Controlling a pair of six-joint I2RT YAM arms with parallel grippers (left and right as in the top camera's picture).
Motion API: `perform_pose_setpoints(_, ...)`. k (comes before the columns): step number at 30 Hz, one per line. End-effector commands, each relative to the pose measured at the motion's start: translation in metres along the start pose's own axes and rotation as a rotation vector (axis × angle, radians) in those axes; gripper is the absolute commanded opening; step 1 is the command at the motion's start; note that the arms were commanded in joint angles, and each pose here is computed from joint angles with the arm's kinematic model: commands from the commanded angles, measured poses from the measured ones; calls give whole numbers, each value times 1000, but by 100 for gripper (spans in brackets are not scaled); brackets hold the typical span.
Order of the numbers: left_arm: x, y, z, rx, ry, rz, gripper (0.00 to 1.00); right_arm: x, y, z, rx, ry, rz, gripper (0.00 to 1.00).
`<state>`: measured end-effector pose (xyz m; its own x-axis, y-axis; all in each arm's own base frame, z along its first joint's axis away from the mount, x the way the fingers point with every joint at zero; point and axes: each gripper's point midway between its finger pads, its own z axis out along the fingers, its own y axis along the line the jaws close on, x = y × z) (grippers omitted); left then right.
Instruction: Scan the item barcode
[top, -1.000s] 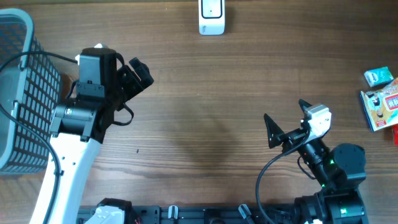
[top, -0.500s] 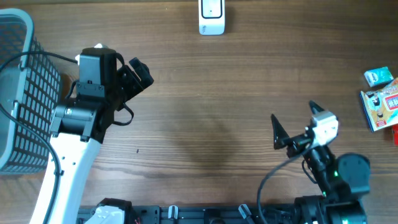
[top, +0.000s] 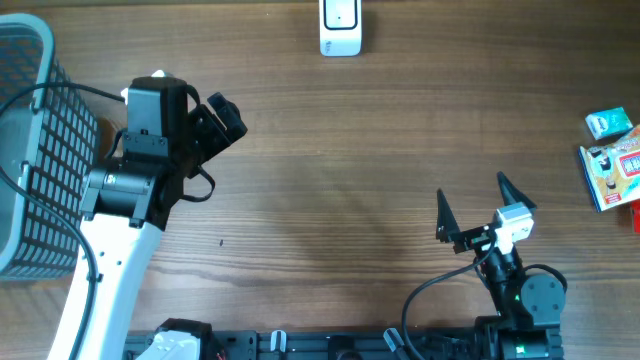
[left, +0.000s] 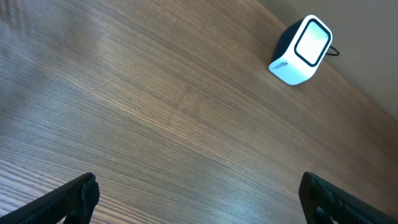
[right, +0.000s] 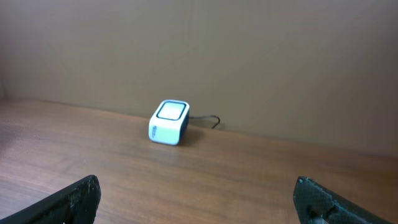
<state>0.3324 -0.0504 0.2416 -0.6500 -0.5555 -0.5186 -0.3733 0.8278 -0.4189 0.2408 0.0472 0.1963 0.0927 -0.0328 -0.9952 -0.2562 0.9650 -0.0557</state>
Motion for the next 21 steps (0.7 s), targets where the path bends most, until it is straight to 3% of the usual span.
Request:
perform_pose_setpoints(1,-5,0,-2,-5,-18,14,100,-2,-5,-1,26,-12,7,100)
perform_pose_setpoints(4,-5,0,-2,-5,-18,14,100,18,-8,-2,39,67,32,100)
perform_pose_setpoints(21,-5,0,-2,-5,-18,14,100,18,-8,-2,39,65,34,100)
